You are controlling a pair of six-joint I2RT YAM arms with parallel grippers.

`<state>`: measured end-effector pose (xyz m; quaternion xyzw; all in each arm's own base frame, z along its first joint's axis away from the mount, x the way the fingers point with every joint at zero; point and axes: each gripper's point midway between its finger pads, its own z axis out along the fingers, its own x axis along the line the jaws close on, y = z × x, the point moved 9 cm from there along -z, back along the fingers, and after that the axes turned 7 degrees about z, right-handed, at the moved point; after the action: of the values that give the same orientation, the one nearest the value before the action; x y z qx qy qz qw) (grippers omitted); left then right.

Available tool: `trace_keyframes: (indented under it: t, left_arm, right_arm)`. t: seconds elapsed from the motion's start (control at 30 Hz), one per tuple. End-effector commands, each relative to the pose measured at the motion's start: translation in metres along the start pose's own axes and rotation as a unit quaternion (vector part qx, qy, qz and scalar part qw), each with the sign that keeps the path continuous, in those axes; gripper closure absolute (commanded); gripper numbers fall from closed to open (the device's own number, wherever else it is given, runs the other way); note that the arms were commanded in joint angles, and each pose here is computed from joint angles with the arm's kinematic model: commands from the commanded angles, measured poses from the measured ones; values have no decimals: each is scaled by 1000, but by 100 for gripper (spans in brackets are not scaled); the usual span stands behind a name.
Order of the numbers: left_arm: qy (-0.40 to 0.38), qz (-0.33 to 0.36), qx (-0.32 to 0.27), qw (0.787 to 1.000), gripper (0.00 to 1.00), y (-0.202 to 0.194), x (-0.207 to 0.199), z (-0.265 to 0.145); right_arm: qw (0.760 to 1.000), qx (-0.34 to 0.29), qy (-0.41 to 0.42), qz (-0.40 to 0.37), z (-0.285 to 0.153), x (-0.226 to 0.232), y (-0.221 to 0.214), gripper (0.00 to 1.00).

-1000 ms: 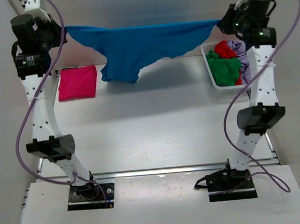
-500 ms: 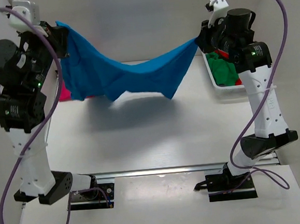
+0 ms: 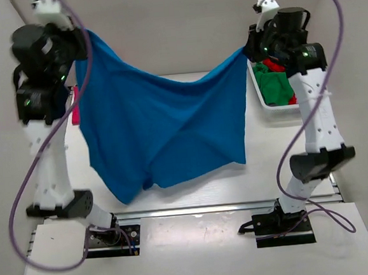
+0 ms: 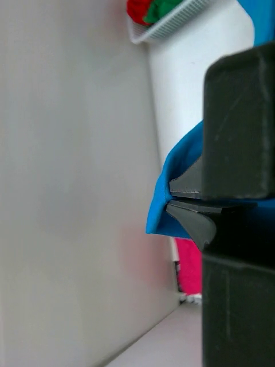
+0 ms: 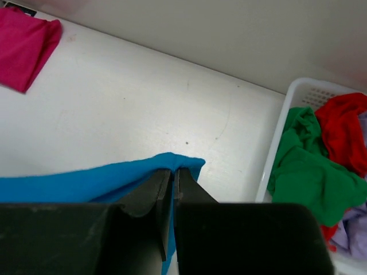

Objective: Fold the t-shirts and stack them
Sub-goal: Flatten out the tshirt

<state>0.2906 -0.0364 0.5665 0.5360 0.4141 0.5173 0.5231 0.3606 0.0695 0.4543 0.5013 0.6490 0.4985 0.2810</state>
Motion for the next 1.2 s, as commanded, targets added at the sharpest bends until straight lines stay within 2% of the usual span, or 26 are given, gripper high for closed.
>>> trace_keyframes:
  t: [0.0,0.07,0.13,0.23,0.3,0.4,0.5,0.57,0.73,0.77,0.83,0.93,1.0,1.03,1.07,1.13,1.17]
  left_arm:
    - [-18,-9,65,998,100,-43,4,62]
    - [-15,-15,76,997,100,-57,8,85]
    - [-14,-21,80,997,100,-70,12,109]
    - [-10,-52,55,997,100,-76,44,124]
    - [-9,-59,10,998,100,-56,55,116]
    - [-1,-55,-47,997,100,-20,69,87]
    - [-6,-51,-71,996,100,-2,66,67]
    - [-16,-48,-64,997,100,-2,56,67]
    - [-33,-40,10,999,100,-35,27,79]
    - [-24,-36,40,998,100,-45,28,79]
    - [-49,-33,92,994,100,-63,2,78]
    - [-71,-50,194,977,100,-105,-20,61]
    - [-86,-76,269,956,100,-147,-38,29]
    - [-97,-100,269,953,100,-155,-47,22]
    - [-105,-128,303,938,100,-198,-60,-19]
    - [-122,-171,298,931,100,-220,-71,-40]
    - [-129,-183,319,921,100,-244,-76,-66]
  right_arm:
    - [1000,-15,1,-16,42,-16,10,100]
    - [1000,-20,-5,-17,61,-25,11,100]
    - [998,-50,-13,-30,77,-37,21,100]
    - [994,-108,2,-22,85,-58,41,100]
    - [989,-144,5,-17,77,-64,56,100]
    - [974,-219,-2,-48,39,-60,88,100]
    - [964,-256,-15,-61,11,-51,101,100]
    - [966,-249,-26,-57,5,-63,96,100]
    - [988,-150,-37,-32,36,-78,46,100]
    - [992,-115,-41,-26,50,-79,26,100]
    - [997,-70,-31,-16,63,-78,-4,100]
    - [1000,-10,-23,12,76,-66,-59,100]
    - [998,34,-12,43,71,-51,-100,100]
    - [997,49,-11,53,71,-46,-112,99]
    - [995,77,-18,64,62,-37,-132,100]
    - [986,130,-34,100,57,-23,-171,100]
    - [980,153,-36,119,49,-12,-191,100]
